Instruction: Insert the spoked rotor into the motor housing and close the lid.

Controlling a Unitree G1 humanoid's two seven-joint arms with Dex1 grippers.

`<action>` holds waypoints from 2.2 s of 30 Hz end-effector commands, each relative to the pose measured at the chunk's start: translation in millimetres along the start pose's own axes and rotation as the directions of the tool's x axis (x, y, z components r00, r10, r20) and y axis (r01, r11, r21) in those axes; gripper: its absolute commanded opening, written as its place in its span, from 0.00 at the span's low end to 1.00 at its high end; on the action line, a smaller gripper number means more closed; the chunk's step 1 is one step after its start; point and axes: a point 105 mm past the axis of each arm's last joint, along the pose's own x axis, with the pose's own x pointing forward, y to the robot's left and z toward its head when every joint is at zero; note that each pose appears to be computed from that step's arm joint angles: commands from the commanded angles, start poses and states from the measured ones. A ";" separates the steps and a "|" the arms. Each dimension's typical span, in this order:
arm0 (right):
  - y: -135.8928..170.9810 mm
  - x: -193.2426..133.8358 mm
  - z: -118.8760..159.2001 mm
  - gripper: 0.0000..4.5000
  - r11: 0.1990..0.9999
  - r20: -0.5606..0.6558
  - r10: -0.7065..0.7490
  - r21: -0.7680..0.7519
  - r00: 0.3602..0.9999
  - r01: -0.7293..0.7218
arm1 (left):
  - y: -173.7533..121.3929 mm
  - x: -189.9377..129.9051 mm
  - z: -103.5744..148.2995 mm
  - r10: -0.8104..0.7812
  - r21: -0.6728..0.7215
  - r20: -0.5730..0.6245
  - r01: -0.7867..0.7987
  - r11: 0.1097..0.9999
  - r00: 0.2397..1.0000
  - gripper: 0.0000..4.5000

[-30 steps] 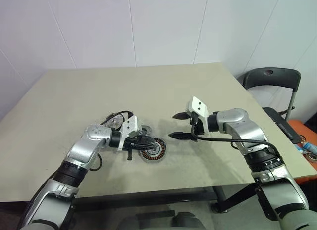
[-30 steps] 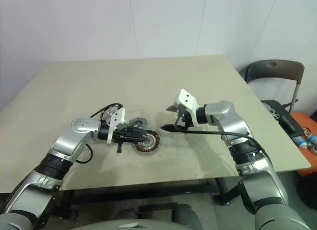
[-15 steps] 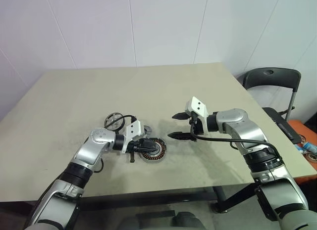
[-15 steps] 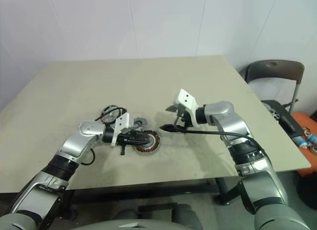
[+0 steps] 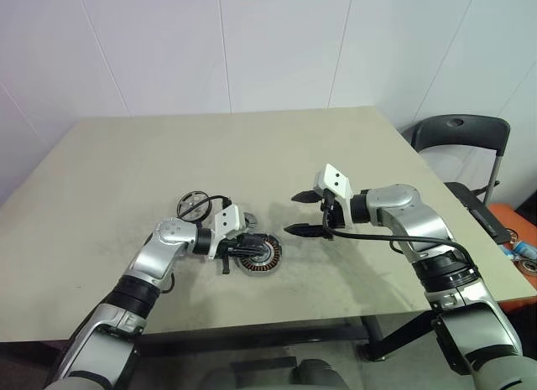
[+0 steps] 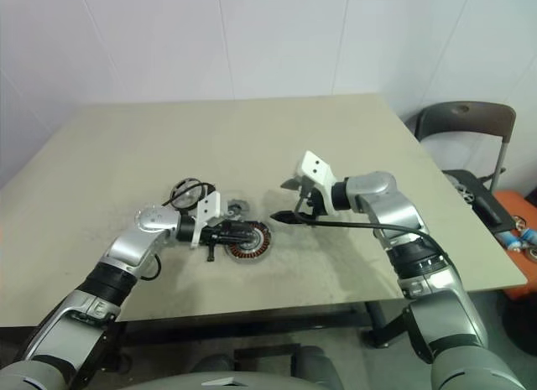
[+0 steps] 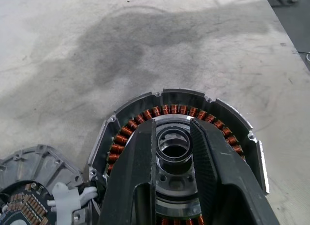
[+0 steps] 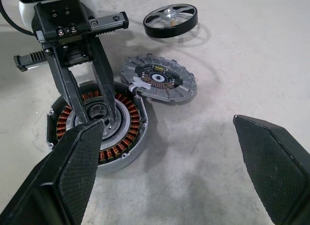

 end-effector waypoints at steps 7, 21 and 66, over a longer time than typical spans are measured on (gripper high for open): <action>-1.4 -3.6 14.7 1.00 0.999 0.042 -0.006 -0.047 0.999 0.007 | 5.4 -5.8 22.5 0.008 0.008 0.045 -0.008 1.000 0.999 0.53; 8.7 9.2 22.4 1.00 0.997 0.041 0.054 -0.050 0.998 -0.051 | 25.1 -93.6 75.1 0.277 0.053 0.122 -0.285 0.957 0.953 1.00; 31.4 81.9 -15.5 0.01 0.989 -0.095 0.147 0.033 0.985 -0.144 | -33.7 -156.3 -6.6 0.632 -0.225 0.007 -0.615 0.756 0.775 1.00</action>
